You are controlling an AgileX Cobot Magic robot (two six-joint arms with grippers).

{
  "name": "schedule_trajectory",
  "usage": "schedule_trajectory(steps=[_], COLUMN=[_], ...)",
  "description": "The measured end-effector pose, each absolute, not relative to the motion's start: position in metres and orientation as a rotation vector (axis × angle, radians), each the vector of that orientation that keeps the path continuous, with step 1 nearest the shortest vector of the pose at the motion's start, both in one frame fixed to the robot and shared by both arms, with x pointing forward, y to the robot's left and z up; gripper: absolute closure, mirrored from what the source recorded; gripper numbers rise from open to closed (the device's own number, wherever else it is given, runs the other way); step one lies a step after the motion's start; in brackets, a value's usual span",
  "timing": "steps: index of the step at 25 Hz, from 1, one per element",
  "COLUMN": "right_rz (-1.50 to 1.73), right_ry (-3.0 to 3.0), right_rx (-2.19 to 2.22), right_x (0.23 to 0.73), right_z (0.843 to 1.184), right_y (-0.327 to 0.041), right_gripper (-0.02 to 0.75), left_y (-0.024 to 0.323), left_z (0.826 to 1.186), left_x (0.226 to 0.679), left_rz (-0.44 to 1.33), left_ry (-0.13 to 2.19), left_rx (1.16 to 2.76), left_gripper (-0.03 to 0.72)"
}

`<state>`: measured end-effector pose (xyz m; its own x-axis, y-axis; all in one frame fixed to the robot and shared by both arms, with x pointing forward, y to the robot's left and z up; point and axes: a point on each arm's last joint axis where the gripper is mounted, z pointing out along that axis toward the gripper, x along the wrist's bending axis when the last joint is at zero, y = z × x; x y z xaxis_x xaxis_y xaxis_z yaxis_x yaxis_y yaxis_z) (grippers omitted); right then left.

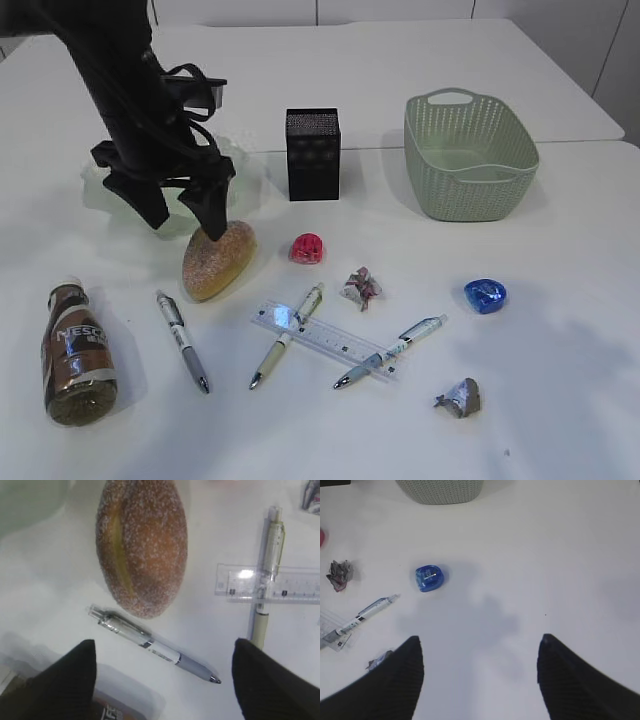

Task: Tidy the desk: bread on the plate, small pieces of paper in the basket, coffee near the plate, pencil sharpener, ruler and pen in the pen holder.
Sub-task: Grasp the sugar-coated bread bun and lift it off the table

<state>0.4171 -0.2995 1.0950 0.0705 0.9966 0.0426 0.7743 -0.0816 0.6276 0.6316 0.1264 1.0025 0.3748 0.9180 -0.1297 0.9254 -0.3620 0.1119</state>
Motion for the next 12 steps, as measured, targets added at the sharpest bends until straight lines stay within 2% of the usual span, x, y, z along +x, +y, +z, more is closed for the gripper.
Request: schedule_trajectory(steps=[12], right_rz=[0.643], right_ry=[1.765], right_rx=[1.917], right_x=[0.422], right_z=[1.091], right_y=[-0.3], right_gripper=[0.186], left_y=[0.118], left_z=[0.98], left_x=[0.65], left_rz=[-0.035], left_ry=[1.659], left_rx=[2.436], left_gripper=[0.086])
